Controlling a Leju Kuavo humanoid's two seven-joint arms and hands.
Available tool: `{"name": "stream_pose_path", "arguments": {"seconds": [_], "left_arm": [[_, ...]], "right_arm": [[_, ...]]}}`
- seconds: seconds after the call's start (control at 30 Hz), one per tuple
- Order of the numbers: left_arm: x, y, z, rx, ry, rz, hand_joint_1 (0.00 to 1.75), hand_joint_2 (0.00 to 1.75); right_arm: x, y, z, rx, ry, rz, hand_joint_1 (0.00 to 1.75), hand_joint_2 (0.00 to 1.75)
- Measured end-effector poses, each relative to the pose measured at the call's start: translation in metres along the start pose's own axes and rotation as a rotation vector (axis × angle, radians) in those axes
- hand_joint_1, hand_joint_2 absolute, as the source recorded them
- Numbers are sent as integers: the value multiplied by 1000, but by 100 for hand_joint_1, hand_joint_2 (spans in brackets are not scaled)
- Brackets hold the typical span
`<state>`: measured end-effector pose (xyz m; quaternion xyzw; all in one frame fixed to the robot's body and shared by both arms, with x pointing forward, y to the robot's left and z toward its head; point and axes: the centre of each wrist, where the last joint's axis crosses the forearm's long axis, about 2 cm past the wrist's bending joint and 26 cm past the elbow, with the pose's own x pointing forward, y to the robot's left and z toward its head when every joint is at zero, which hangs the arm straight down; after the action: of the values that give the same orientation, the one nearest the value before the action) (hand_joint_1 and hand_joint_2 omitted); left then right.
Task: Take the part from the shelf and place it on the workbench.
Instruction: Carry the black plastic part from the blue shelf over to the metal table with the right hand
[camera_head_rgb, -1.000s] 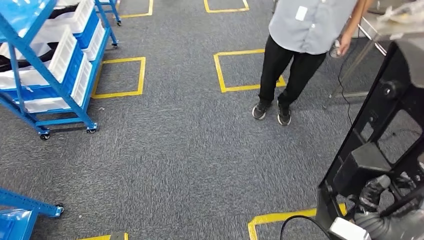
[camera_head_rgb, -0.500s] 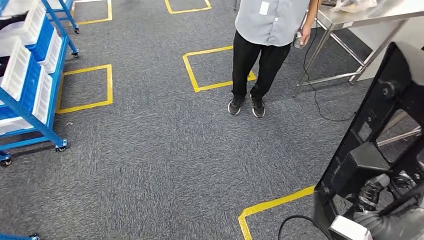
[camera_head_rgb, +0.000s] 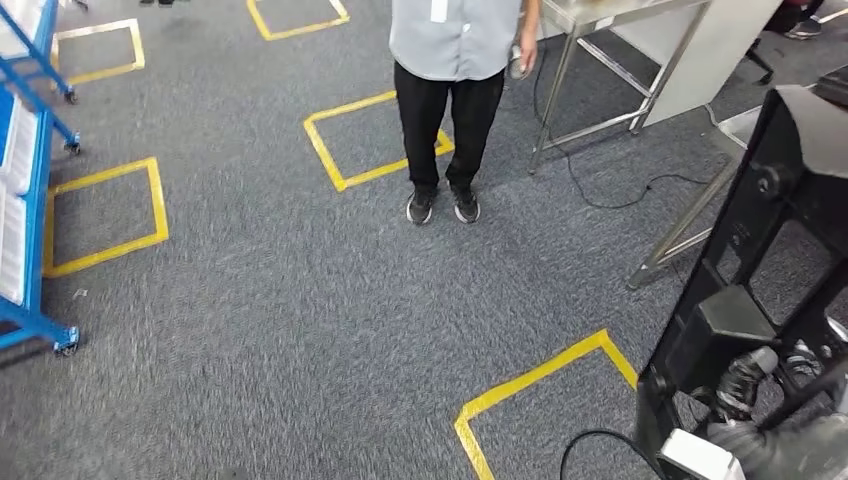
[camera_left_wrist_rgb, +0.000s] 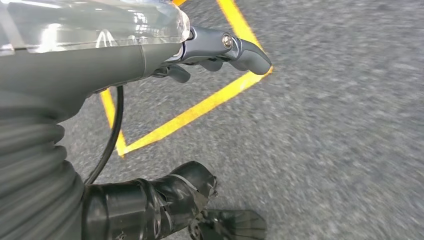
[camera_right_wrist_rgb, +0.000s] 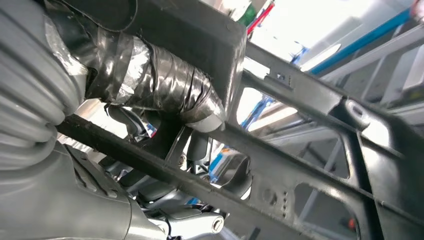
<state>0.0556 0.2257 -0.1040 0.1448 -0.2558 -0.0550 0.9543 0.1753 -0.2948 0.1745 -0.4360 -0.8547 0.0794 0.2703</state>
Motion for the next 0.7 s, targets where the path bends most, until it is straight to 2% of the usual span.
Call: {"name": "stream_pose_path", "arguments": {"seconds": [0.7], "left_arm": [[-4,2,0,0,1,0,0,175]], "right_arm": [[0,-1,4,15,2,8,175,175]]}}
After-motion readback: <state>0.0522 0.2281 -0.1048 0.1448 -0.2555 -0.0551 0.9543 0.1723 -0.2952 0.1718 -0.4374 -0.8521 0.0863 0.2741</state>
